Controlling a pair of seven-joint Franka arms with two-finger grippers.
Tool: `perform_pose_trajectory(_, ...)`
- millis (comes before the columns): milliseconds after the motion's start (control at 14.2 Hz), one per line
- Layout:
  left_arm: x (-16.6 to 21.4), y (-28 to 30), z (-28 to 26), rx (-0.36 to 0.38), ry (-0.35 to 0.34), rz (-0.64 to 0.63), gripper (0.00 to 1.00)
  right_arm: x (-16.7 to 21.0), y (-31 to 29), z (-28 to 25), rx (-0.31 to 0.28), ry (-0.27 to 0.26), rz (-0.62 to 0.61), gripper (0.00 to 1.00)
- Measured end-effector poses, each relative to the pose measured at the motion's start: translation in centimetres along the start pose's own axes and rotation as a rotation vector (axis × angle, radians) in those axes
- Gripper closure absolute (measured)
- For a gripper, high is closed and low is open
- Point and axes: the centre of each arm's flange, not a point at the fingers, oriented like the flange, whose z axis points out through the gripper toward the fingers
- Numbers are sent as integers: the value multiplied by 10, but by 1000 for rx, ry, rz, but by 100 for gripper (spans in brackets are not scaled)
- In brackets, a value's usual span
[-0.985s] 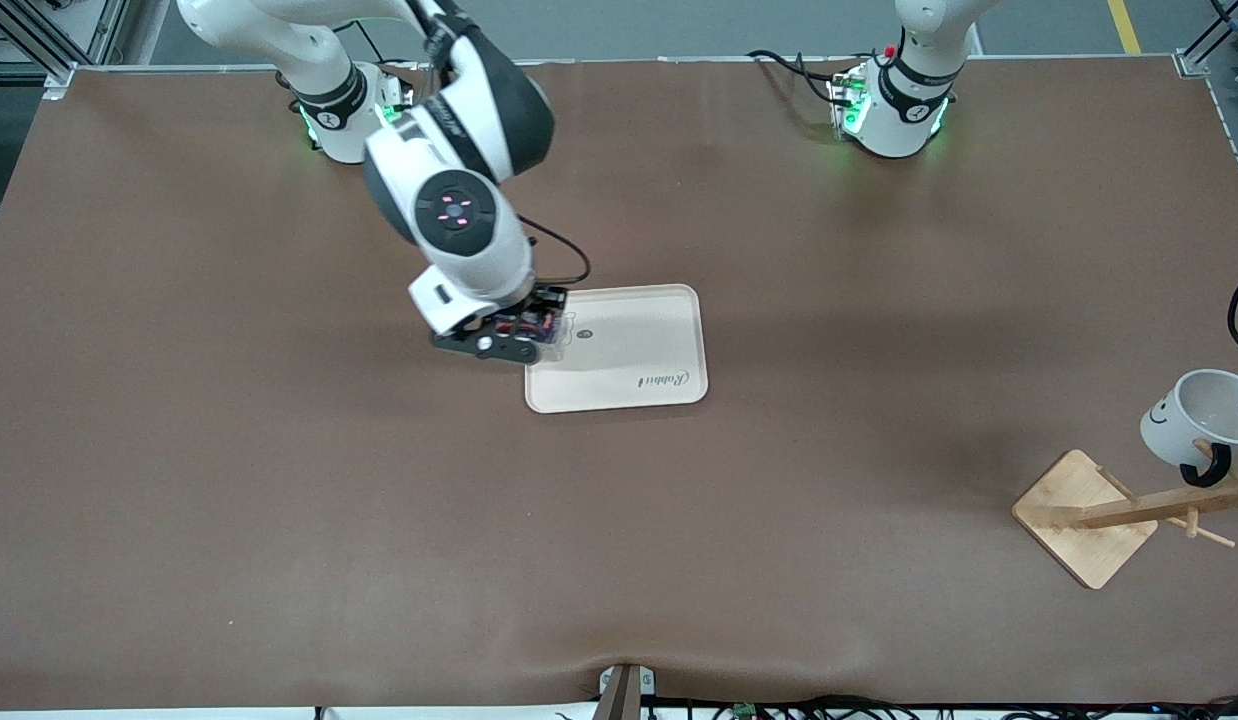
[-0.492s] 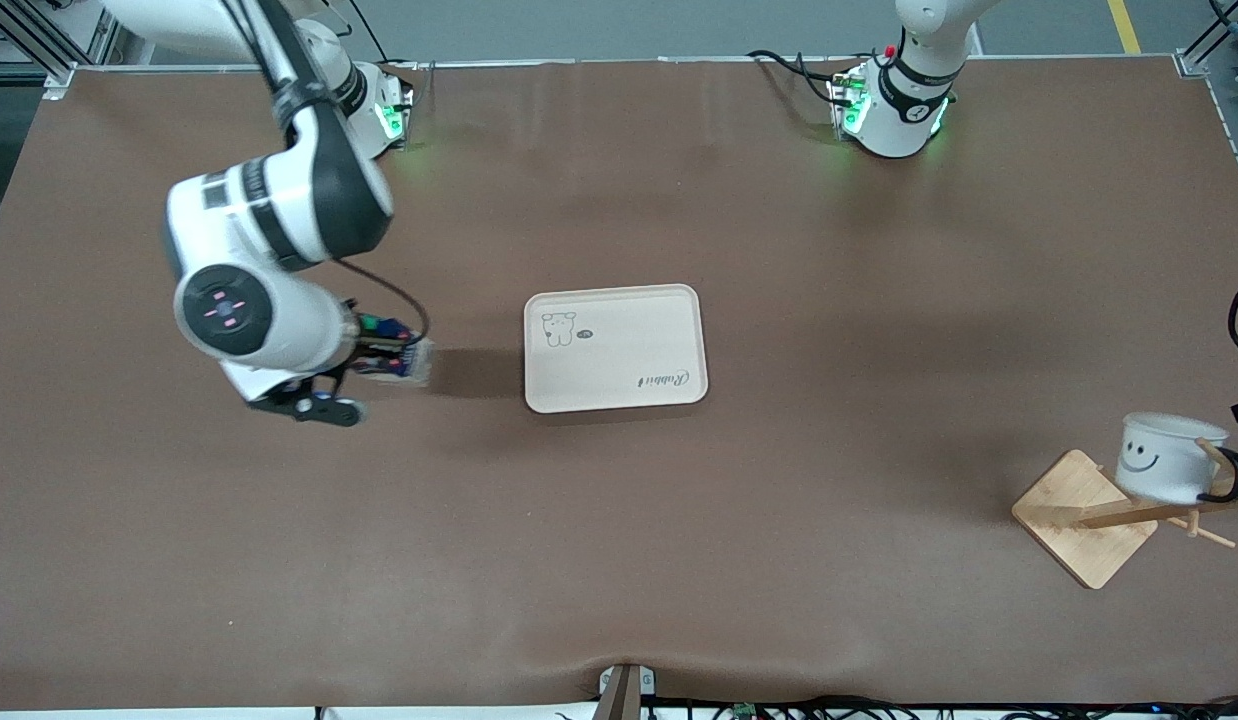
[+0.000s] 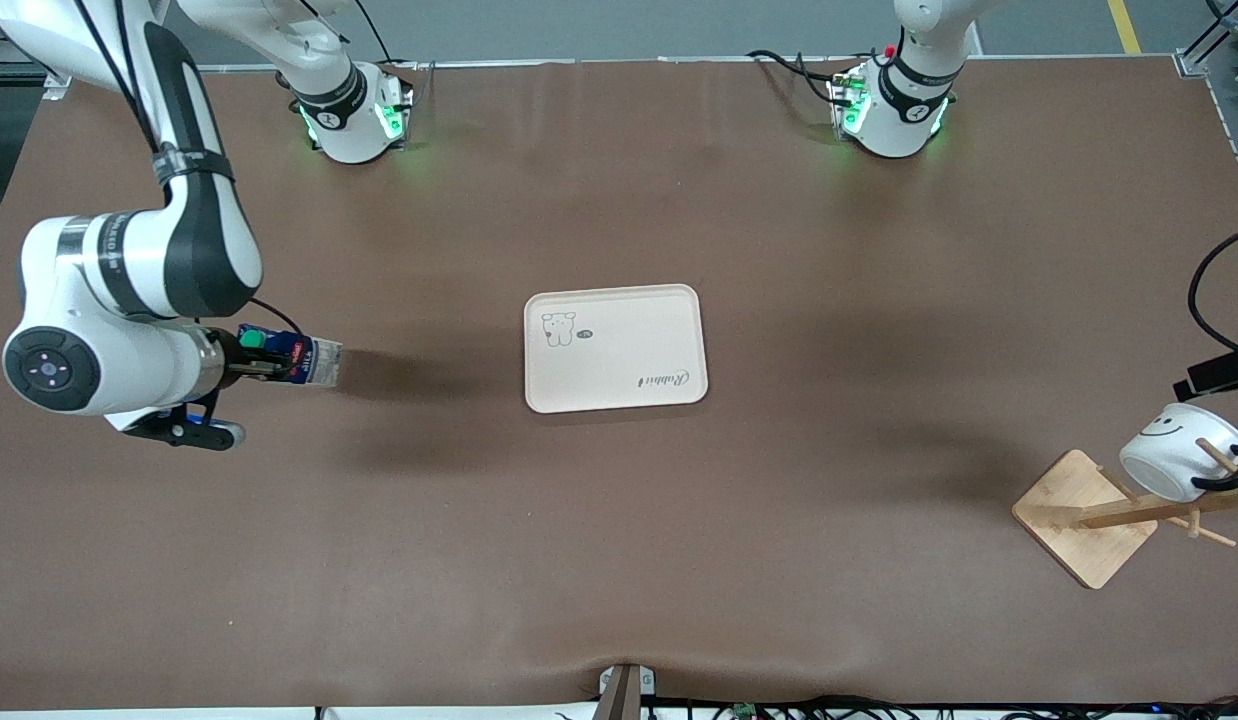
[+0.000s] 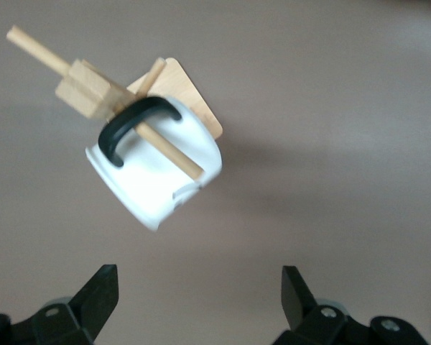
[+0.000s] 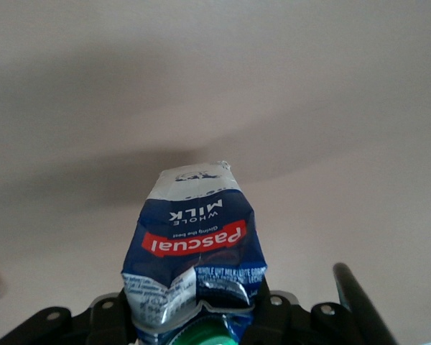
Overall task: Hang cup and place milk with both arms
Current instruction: 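Hang the mug handle on the stand peg while the right gripper carries milk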
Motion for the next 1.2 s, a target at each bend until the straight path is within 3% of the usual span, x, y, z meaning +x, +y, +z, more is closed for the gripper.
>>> perform_pose_trajectory(281, -19, 43, -30, 6, -13, -65, 0, -8, 36, 32, 8, 58, -27, 41)
perform_pose_trajectory(774, -33, 70, -46, 13, -28, -57, 0, -5, 77, 86, 23, 83, -66, 41)
perform_pose_trajectory(1126, -39, 82, -49, 15, -42, -48, 0, -11, 80, 87, 13, 85, -90, 41)
perform_pose_trajectory(1196, -39, 83, -49, 15, -46, -46, 0, -11, 81, 88, 13, 83, -95, 37)
